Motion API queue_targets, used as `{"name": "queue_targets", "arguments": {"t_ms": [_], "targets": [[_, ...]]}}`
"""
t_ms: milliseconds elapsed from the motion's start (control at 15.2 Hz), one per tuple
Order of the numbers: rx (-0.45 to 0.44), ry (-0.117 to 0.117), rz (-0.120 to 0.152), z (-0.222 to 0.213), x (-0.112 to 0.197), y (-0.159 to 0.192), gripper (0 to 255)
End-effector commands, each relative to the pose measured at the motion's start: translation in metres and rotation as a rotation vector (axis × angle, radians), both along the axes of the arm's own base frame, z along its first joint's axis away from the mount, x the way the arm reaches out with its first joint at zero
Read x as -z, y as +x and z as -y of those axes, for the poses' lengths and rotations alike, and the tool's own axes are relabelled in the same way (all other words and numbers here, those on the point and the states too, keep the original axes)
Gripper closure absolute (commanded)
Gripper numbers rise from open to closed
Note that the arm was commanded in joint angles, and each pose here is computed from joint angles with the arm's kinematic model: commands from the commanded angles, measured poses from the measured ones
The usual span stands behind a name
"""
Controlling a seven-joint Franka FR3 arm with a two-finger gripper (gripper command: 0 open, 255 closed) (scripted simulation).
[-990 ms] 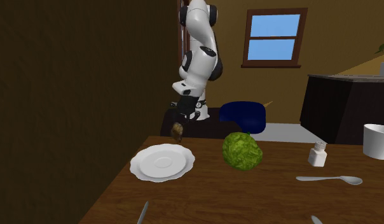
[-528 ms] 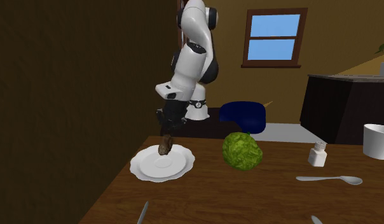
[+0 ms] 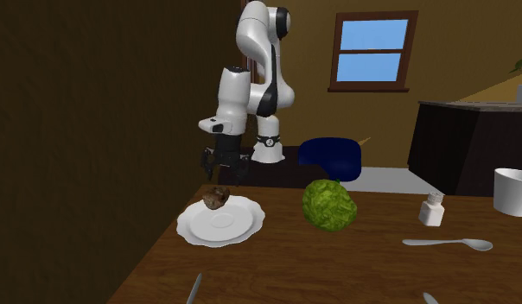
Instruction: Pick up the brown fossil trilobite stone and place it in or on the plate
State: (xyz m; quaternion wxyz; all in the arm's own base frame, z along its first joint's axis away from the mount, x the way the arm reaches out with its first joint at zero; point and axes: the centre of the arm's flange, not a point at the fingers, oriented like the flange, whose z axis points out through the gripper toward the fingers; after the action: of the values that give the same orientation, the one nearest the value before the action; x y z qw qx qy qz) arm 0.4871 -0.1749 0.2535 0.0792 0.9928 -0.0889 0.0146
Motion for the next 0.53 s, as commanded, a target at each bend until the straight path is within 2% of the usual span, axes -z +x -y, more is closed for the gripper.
{"name": "queue_targets", "arguments": {"t_ms": [0, 462], "targets": [[0.002, 0.063, 0.126, 0.014, 0.002, -0.031, 0], [0.002, 0.063, 0.126, 0.017, 0.042, -0.025, 0]]}}
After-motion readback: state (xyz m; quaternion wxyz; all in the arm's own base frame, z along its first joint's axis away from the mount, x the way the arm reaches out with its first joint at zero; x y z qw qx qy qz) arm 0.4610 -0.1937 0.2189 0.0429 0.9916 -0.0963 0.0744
